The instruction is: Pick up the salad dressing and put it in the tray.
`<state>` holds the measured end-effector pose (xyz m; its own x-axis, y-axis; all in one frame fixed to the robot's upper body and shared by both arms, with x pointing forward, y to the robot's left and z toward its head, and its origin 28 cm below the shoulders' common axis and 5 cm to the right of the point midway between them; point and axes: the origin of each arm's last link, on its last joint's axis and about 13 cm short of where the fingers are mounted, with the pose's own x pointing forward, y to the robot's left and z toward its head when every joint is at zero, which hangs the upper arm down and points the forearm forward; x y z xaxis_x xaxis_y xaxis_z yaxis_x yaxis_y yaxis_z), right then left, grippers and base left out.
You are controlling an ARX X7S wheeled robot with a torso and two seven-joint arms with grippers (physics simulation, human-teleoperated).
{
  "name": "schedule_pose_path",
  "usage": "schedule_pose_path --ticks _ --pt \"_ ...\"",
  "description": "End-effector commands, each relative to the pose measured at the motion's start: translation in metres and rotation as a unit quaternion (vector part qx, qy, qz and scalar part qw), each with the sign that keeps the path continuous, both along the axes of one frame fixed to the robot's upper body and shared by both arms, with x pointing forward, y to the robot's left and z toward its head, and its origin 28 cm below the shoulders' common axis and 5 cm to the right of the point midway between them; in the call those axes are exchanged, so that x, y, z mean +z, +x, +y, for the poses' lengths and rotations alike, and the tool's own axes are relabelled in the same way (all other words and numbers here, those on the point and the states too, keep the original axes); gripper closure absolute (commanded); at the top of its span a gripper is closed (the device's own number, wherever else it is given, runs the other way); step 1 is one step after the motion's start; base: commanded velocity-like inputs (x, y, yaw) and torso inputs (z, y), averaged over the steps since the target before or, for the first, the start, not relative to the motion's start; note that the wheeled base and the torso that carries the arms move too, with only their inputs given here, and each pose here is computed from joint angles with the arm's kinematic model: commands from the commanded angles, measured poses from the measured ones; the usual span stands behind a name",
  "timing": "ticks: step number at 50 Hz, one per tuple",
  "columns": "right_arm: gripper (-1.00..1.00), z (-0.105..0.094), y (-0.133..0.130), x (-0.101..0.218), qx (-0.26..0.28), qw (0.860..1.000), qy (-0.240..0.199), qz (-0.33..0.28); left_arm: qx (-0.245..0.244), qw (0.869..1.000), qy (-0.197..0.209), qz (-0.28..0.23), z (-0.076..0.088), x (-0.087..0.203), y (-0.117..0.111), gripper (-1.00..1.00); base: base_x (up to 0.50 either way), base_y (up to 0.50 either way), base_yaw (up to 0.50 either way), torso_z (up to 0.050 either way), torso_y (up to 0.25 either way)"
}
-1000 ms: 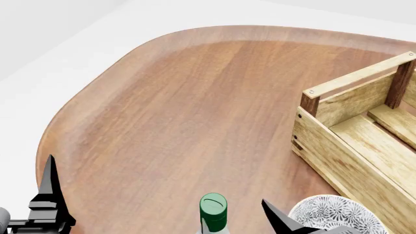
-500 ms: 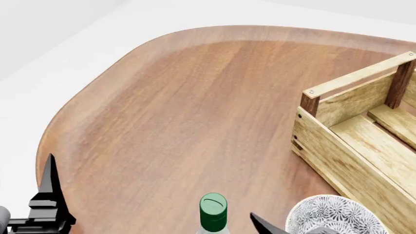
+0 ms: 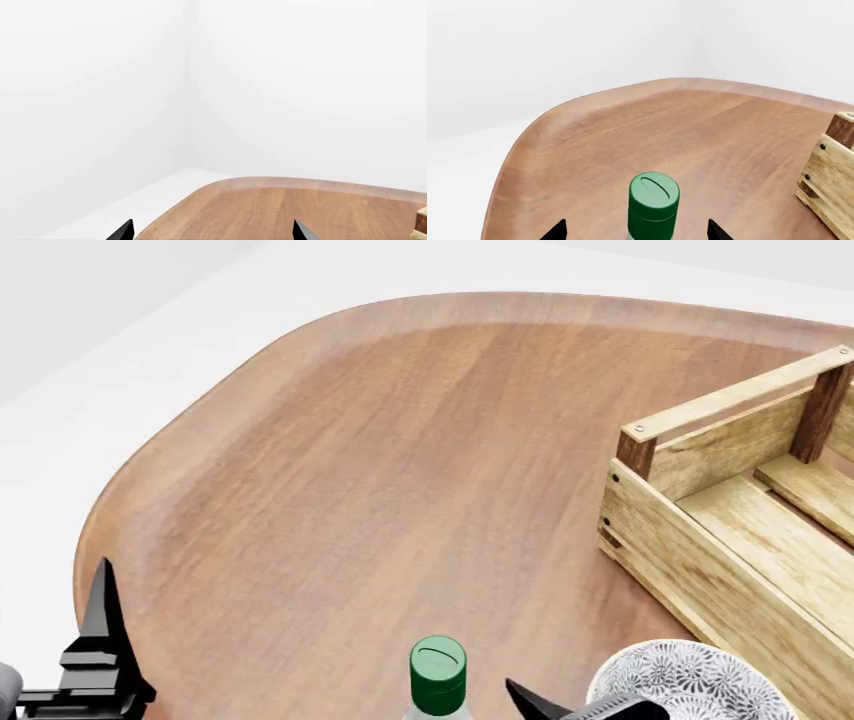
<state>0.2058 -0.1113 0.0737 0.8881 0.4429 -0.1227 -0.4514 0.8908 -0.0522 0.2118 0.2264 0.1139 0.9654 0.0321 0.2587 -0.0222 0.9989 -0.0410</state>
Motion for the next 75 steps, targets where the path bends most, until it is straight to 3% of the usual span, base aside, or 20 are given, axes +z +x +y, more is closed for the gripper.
schedule_pose_path --ticks 1,18,56,75 --pt "-1.0 0.003 0.013 -0.014 -0.006 1.0 -0.022 0.01 0.001 1.0 -0.001 0.001 0.0 0.0 0.0 -1.0 0.0 0.0 0.0 0.0 0.0" --pt "-1.0 0.004 0.036 -0.026 -0.031 0.999 -0.034 0.016 0.001 1.0 0.0 0.001 0.0 -0.001 0.0 -1.0 0.0 0.0 0.0 0.0 0.0" --pt "-1.0 0.016 0.058 -0.049 0.006 0.997 -0.061 0.054 0.001 1.0 0.001 -0.001 0.001 0.001 0.0 -1.0 0.0 0.0 0.0 0.0 0.0" --pt "-1.0 0.019 0.063 -0.056 -0.004 0.996 -0.069 0.049 0.002 1.0 0.0 0.002 0.002 -0.001 0.0 -1.0 0.0 0.0 0.0 0.0 0.0"
